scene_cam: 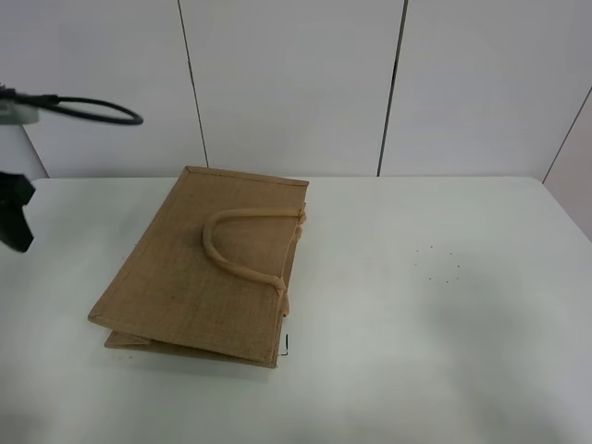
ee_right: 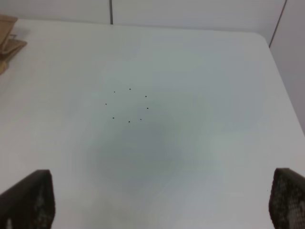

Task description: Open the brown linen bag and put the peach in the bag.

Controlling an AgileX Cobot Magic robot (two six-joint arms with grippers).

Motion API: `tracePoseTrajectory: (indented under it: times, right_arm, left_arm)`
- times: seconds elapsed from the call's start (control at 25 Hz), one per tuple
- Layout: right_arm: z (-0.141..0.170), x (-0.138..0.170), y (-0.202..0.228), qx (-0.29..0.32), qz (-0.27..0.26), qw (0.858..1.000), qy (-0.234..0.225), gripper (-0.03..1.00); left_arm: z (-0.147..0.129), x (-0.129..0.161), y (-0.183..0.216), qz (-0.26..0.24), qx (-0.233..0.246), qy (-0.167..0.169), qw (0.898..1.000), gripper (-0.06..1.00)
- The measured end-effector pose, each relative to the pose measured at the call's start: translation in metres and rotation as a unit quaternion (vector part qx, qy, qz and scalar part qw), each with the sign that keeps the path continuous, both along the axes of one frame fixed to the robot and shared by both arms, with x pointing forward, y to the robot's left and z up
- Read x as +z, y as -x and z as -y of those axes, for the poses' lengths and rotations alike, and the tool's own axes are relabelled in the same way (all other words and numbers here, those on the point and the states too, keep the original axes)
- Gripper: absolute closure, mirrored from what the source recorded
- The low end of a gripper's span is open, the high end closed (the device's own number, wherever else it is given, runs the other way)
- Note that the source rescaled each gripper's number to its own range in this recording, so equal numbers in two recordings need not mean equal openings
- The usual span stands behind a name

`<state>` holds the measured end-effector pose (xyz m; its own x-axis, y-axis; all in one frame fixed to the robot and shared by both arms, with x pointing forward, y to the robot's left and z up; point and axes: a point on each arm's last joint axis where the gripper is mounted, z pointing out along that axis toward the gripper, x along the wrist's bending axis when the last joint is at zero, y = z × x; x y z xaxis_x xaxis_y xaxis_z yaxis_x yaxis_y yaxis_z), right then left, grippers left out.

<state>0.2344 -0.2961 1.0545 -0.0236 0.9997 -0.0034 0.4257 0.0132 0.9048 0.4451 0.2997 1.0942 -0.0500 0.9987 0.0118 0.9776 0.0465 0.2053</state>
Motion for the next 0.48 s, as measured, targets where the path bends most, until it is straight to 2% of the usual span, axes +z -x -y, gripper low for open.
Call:
tracePoseTrajectory:
  times: [0.2, 0.48]
  right_arm:
    - [0.0, 0.0, 0.0, 0.0, 0.0, 1.0, 0.0, -0.03]
    - [0.0, 0.0, 0.0, 0.0, 0.0, 1.0, 0.0, -0.03]
  left_arm:
    - [-0.001, -0.022, 0.069, 0.021, -0.001, 0.0, 1.0, -0.01]
    - [-0.003, -0.056, 0.136, 0.116, -0.007, 0.0, 0.993, -0.01]
